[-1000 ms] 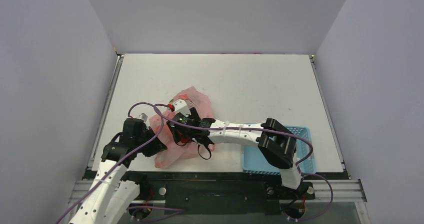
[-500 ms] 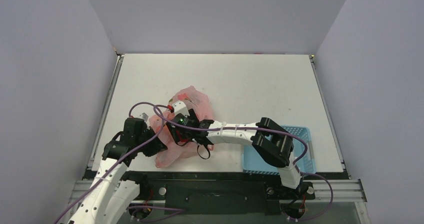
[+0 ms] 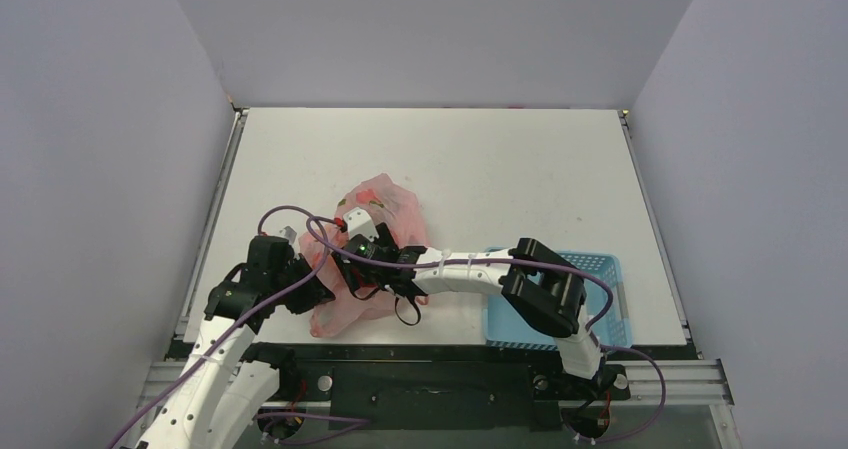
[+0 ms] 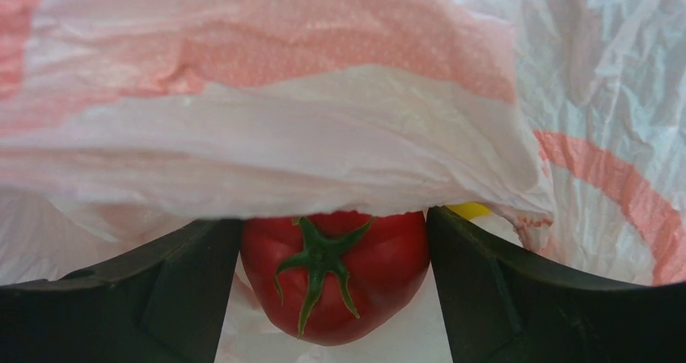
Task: Take the fake fruits out of the plastic bag
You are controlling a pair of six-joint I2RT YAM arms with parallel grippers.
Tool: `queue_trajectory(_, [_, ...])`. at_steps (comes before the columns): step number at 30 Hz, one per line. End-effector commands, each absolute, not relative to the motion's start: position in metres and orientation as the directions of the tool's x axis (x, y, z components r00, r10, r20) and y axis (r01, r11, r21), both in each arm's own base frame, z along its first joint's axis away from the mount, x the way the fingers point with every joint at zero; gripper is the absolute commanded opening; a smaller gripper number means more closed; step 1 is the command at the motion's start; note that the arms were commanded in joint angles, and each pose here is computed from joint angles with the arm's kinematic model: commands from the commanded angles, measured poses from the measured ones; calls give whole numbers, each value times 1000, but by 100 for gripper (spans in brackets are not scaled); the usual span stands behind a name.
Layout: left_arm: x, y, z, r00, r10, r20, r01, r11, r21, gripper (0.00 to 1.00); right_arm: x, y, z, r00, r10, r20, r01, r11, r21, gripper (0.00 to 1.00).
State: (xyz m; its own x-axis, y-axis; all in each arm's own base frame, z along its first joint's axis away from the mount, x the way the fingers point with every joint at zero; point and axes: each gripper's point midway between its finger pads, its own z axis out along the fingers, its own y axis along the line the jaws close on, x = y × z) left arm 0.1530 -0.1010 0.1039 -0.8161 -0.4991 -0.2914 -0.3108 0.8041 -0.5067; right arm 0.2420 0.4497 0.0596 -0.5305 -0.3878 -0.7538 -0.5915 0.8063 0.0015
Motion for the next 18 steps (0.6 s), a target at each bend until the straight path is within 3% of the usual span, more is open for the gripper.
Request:
queue_trajectory(1, [162,-102,110,-802,-497,-332,-284,806,-519,0,234,441,33,-538,-468,-701,-605,793,-65,71])
queue_trajectory(8, [162,-99,108,-798,-507,-326,-307,808,-503,0,231,448,79,-493,-420,-762,-598,799,-54,33])
queue_trajectory(18, [165,-93,107,-779,-529,-337,-339,807,-483,0,231,453,159,-475,-290,-831,-605,793,69,5])
